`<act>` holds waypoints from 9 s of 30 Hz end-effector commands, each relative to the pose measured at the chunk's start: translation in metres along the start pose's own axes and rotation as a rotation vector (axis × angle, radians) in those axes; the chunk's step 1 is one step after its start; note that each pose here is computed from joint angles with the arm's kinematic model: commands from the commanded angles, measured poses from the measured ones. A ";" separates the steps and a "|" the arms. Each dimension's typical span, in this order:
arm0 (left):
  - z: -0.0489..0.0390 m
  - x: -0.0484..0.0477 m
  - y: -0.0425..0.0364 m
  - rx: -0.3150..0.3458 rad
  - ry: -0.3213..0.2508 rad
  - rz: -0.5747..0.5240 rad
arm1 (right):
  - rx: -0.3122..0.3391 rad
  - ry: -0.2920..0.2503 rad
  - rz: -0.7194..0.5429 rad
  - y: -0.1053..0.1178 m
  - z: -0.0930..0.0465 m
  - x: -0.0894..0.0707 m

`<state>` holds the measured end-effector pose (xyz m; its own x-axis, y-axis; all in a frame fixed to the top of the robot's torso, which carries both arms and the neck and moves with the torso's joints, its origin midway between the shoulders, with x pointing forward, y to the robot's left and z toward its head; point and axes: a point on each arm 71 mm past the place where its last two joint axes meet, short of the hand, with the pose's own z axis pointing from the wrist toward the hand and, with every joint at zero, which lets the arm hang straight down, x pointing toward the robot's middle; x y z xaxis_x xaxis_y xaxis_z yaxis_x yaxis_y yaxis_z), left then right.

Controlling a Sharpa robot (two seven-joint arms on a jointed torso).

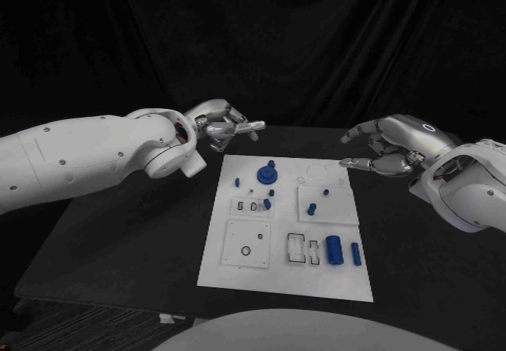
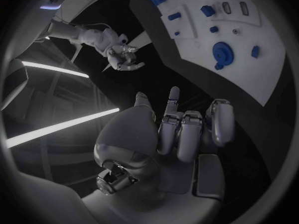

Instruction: Assemble the parts on the task board

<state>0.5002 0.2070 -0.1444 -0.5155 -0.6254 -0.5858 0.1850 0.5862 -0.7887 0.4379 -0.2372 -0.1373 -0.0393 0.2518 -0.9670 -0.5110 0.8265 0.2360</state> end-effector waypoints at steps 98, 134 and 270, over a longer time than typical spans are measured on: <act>0.0413 0.1126 0.0277 -0.579 0.472 0.483 | 0.085 0.111 0.028 -0.015 -0.007 0.051; 0.0422 0.1141 0.0309 -0.580 0.476 0.478 | 0.102 0.127 0.023 -0.019 -0.007 0.053; 0.0146 0.1035 0.0617 -0.674 0.386 0.350 | 0.144 0.183 0.022 -0.028 -0.016 0.064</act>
<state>0.4730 0.1736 -0.2531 -0.7868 -0.2015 -0.5834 -0.0947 0.9734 -0.2085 0.4363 -0.2515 -0.2064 -0.2072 0.1889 -0.9599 -0.3934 0.8823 0.2586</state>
